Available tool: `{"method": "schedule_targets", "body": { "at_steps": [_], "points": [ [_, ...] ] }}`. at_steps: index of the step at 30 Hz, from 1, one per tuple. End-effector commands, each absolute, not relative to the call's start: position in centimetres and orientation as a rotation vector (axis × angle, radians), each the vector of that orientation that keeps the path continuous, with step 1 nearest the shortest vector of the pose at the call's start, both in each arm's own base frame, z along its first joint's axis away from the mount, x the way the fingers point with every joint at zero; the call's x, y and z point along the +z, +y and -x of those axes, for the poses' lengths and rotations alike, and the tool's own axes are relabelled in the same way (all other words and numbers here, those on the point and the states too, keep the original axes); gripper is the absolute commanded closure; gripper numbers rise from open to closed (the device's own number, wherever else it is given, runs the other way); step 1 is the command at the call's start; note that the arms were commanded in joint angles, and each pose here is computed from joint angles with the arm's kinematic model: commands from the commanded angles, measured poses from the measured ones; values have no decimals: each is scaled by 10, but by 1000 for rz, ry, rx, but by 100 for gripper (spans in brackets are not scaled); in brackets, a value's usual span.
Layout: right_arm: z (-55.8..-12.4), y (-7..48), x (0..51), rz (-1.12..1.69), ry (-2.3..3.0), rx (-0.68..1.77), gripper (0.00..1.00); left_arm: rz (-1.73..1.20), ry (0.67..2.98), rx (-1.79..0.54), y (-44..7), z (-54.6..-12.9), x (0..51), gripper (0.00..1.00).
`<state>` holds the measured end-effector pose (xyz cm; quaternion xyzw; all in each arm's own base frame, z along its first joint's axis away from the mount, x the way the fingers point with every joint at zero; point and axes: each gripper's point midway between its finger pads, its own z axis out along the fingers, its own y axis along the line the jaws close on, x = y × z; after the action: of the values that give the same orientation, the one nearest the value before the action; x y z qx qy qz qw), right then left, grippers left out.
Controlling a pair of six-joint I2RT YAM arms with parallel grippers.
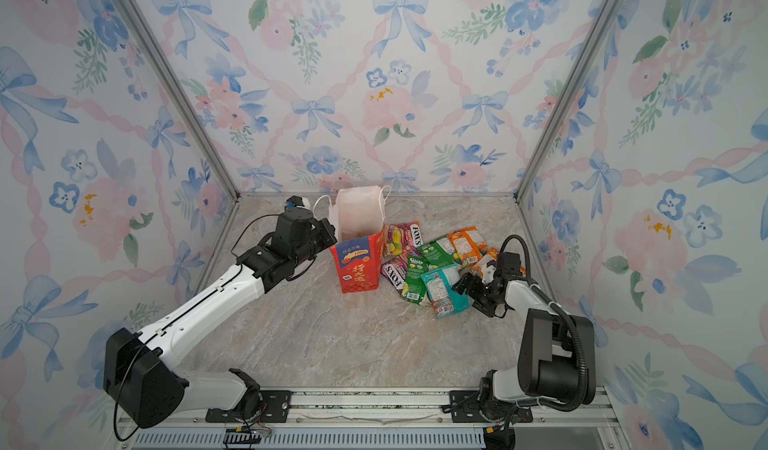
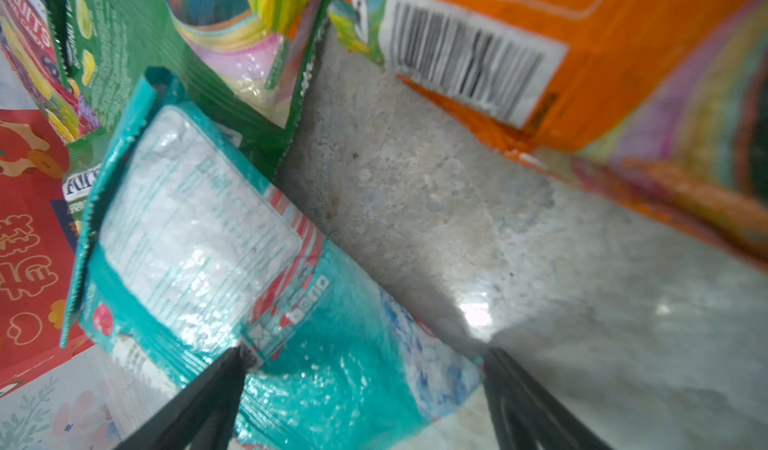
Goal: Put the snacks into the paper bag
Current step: 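Lower the open right gripper onto the teal snack packet nearest the robot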
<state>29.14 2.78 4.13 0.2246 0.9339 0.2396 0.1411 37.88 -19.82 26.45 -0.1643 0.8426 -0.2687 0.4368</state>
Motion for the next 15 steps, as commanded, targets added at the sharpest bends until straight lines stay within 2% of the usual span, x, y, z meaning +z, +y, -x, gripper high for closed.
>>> {"method": "schedule_targets", "body": {
  "at_steps": [1,15],
  "points": [
    [-274,37,38,-697,2735,714,6,412,2083,-681,-198,-382,263,100],
    [-249,51,48,-812,2672,798,1,412,2084,-696,-197,-381,260,100]
  ]
}}
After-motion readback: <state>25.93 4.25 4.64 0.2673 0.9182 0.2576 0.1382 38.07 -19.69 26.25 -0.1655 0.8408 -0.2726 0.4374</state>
